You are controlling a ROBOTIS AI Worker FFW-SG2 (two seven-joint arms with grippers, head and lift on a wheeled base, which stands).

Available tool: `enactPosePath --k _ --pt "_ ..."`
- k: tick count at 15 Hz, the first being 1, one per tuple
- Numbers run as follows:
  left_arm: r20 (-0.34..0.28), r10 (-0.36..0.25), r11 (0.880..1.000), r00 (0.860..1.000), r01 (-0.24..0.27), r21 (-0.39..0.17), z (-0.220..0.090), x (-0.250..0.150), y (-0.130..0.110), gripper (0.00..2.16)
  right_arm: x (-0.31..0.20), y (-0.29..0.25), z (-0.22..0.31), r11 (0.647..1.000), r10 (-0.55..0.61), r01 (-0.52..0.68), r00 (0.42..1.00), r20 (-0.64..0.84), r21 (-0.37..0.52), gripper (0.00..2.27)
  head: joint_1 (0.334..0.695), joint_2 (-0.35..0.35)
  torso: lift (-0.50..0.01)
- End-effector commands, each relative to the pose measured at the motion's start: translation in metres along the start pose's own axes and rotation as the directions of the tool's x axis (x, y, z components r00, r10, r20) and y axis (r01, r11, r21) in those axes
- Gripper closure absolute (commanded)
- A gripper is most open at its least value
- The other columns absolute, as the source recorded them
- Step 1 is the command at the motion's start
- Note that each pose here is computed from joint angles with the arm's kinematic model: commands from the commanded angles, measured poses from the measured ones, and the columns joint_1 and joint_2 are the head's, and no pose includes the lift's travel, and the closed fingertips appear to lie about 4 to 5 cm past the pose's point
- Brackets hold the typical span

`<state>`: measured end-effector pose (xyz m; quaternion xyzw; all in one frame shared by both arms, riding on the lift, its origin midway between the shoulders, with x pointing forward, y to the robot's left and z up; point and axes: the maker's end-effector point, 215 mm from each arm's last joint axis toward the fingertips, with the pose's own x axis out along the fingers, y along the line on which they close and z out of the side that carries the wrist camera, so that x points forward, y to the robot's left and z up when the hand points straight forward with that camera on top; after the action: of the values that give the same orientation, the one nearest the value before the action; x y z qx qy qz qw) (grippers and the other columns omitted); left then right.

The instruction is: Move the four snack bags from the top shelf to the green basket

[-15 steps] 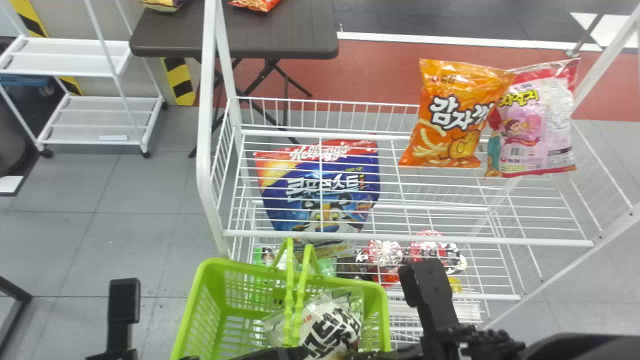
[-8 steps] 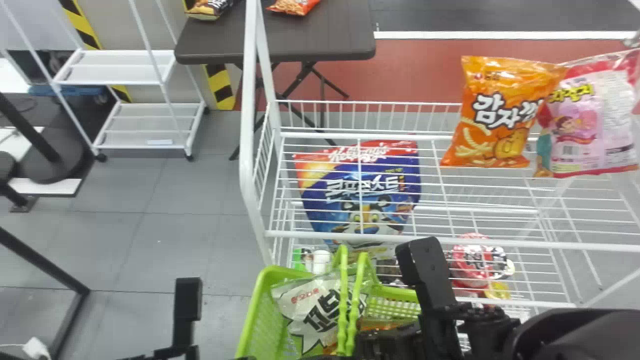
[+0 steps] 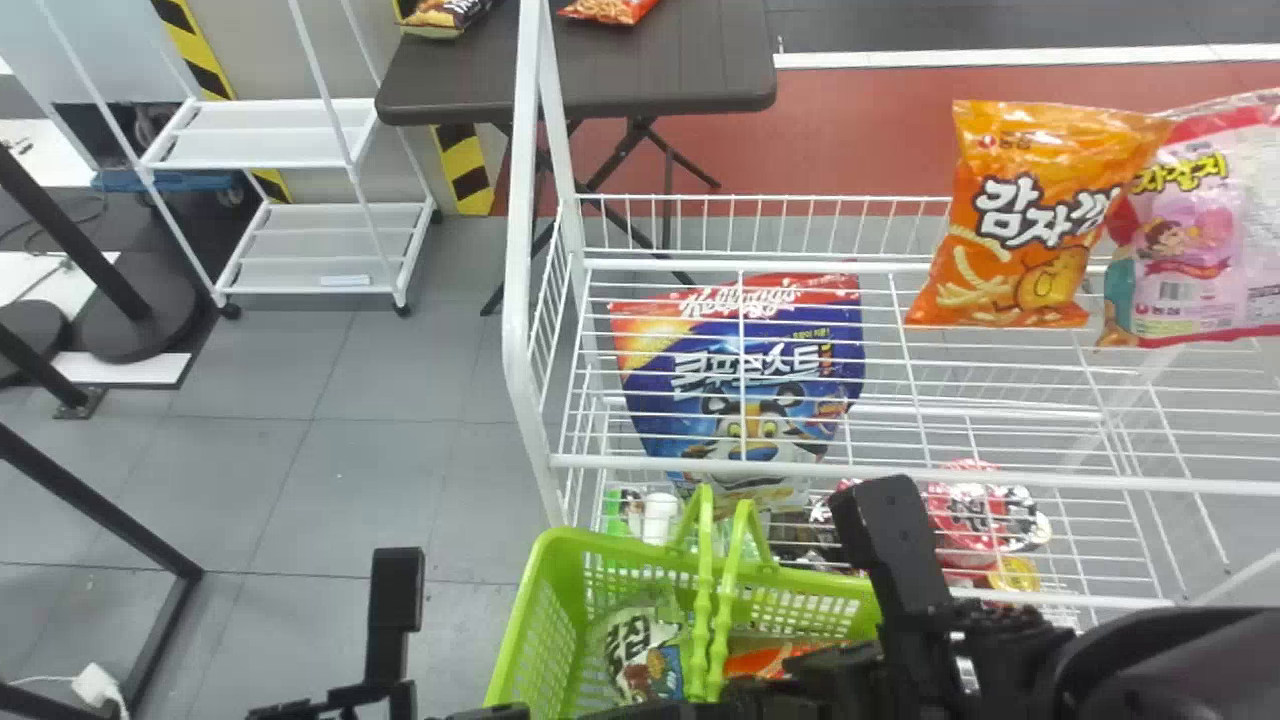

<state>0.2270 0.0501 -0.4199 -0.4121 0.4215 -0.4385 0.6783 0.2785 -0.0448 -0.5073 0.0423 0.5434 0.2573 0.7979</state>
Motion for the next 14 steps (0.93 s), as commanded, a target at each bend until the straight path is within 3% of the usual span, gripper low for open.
enactPosePath --k 1,4,6,9,10,14 --pt "-0.001 0.0 1.0 1.0 0.0 0.003 0.0 0.0 -0.001 1.81 -0.009 -0.036 0.031 0.996 -0.085 0.084 0.991 0.107 0.013 0.04 0.695 0.017 0.0" --pt "-0.003 -0.002 1.0 1.0 0.002 0.002 -0.001 0.001 -0.001 1.81 -0.037 -0.089 0.11 0.972 -0.227 0.23 0.903 0.366 0.035 0.04 0.695 -0.068 0.0" --pt "-0.008 -0.004 1.0 1.0 0.004 0.002 -0.002 0.003 -0.002 1.81 -0.073 -0.126 0.177 0.943 -0.312 0.32 0.767 0.561 0.087 0.04 0.695 -0.113 0.0" --pt "-0.019 -0.001 1.0 1.0 0.001 0.002 -0.006 0.004 -0.001 1.81 -0.112 -0.189 0.228 0.891 -0.426 0.409 0.61 0.668 0.195 0.06 0.695 -0.197 0.0" --pt "-0.021 0.001 1.0 1.0 -0.001 0.003 -0.006 0.004 0.0 1.81 -0.117 -0.209 0.234 0.878 -0.451 0.424 0.584 0.675 0.22 0.06 0.695 -0.219 0.0" --pt "-0.017 0.013 1.0 1.0 -0.013 0.004 -0.005 0.0 0.001 1.81 -0.144 -0.267 0.275 0.836 -0.497 0.461 0.405 0.767 0.298 0.07 0.695 -0.29 0.0"
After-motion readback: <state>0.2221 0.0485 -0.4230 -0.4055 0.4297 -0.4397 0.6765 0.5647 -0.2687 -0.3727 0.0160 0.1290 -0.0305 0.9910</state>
